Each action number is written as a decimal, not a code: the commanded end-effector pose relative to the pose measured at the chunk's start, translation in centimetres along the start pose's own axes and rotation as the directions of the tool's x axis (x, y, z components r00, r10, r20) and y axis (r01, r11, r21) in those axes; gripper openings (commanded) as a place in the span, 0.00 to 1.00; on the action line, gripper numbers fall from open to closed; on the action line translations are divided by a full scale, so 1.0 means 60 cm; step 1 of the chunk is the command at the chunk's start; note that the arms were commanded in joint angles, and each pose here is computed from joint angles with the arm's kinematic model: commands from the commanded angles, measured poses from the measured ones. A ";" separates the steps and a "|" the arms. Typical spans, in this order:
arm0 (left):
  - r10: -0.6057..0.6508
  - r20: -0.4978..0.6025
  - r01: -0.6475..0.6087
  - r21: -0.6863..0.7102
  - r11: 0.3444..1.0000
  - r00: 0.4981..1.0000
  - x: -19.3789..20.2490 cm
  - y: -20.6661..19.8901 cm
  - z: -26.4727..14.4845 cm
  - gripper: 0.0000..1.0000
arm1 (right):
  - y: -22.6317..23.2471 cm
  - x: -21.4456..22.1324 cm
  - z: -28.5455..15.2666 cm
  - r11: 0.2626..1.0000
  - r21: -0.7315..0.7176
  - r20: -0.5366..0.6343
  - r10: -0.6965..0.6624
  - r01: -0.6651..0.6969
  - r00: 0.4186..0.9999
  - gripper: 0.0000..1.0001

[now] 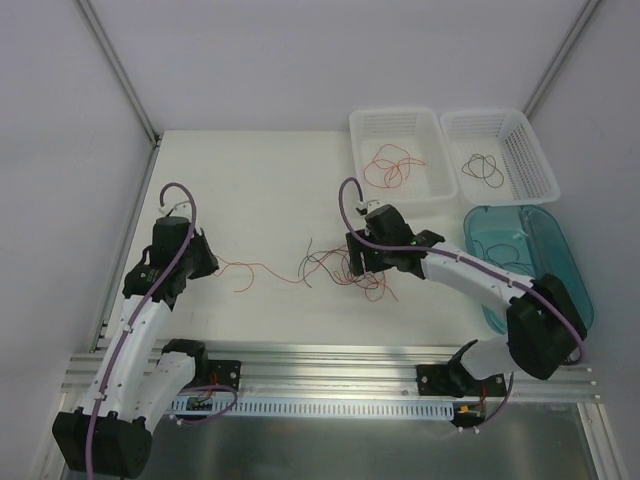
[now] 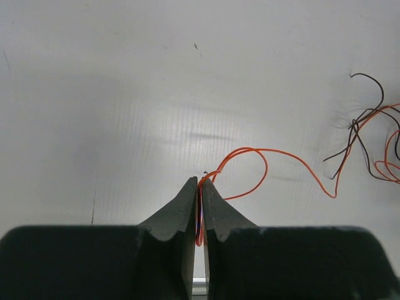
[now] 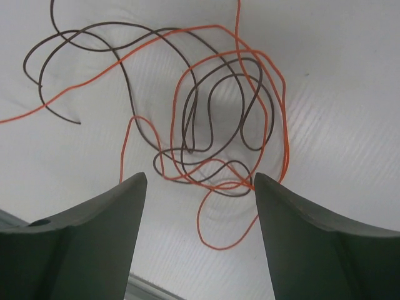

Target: Untangle the cables

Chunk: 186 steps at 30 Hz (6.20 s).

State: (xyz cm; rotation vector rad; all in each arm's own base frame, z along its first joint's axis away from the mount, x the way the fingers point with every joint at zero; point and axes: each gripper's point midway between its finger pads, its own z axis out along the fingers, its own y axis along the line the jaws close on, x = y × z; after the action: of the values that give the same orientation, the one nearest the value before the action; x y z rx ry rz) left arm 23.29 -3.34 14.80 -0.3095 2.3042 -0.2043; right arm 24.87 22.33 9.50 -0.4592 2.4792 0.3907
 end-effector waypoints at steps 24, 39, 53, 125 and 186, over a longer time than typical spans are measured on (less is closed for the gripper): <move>-0.009 -0.298 0.130 0.389 0.912 0.954 0.039 -0.137 0.019 0.95 | -0.004 -0.023 -0.011 0.987 0.098 0.103 -0.135 0.125 0.986 0.01; 0.095 -0.351 0.039 0.356 0.934 0.932 0.042 -0.311 0.151 0.79 | 0.018 -0.015 -0.089 0.988 0.013 0.220 -0.155 0.156 0.963 0.01; 0.187 -0.444 -0.056 0.290 0.955 0.876 0.122 -0.361 0.252 0.24 | 0.017 -0.004 -0.096 0.988 0.012 0.230 -0.152 0.153 0.961 0.01; 0.296 0.056 -0.243 0.724 0.646 0.954 -0.037 -0.285 -0.074 0.00 | 0.358 -0.155 -0.088 0.508 -0.616 0.423 -0.432 0.602 0.797 0.79; 0.174 0.218 -0.245 0.364 0.899 0.960 -0.107 -0.180 -0.029 0.99 | -0.737 -0.404 -0.125 0.693 0.460 0.533 0.284 -0.555 0.797 0.73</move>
State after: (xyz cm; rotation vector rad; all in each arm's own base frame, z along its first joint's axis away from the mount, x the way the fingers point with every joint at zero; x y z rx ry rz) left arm 27.54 -11.39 22.33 0.1067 2.0677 -0.4640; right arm 57.46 -15.74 17.29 0.4882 2.1694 -0.2125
